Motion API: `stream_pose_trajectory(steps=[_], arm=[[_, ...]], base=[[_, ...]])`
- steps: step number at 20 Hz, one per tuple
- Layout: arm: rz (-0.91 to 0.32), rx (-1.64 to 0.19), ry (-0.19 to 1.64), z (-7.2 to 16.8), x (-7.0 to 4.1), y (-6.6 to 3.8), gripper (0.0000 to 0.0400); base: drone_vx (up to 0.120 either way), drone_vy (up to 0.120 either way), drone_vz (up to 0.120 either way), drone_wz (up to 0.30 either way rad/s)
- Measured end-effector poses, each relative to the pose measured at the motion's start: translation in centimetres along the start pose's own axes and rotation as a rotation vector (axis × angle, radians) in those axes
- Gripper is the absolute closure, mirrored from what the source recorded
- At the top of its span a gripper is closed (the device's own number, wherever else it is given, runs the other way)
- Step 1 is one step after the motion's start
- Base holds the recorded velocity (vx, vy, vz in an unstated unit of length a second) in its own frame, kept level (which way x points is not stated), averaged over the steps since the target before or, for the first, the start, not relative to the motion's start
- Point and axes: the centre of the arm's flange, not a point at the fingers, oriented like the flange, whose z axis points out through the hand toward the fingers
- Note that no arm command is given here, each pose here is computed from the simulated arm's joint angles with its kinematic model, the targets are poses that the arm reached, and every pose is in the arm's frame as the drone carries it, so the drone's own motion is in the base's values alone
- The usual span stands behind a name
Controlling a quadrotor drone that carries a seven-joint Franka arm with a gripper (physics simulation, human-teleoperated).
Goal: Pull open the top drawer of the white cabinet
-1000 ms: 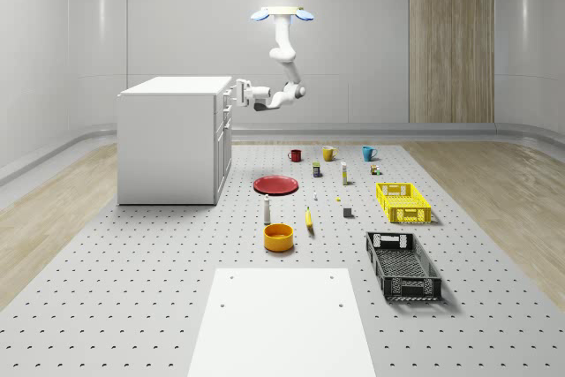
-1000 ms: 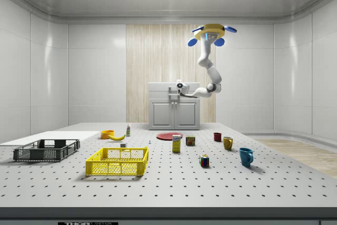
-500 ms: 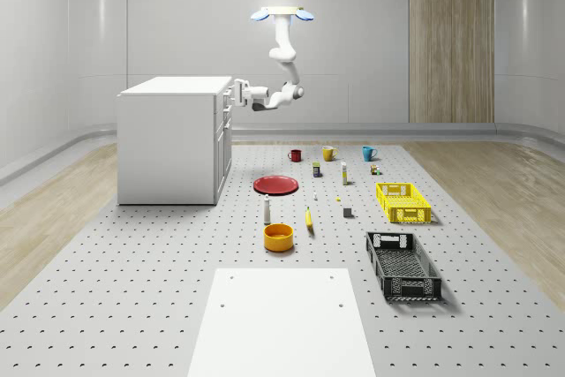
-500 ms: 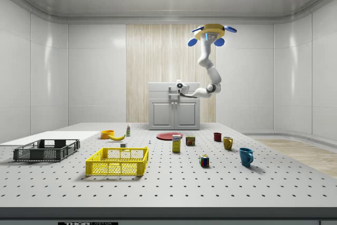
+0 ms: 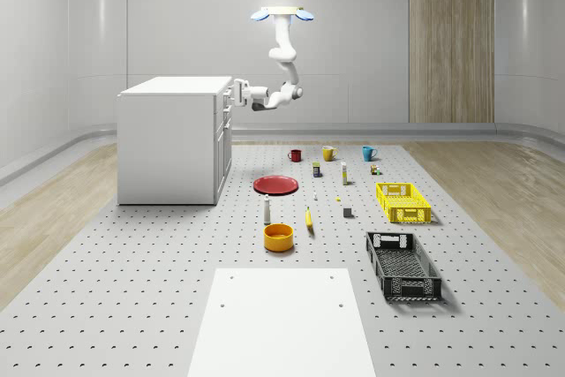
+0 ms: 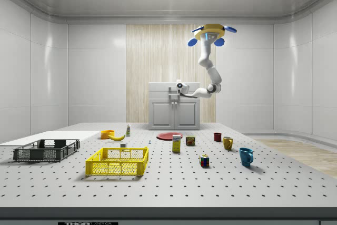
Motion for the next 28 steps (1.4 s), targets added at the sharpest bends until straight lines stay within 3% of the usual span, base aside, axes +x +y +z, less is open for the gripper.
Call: stream_pose_trajectory(steps=[14,28], arm=[[0.000,0.000,0.000,0.0,0.4,0.3,0.0095],[0.000,0.000,0.000,0.0,2.4,-1.7,0.0095]], base=[[0.000,0.000,0.000,0.000],[0.000,0.000,0.000,0.000]])
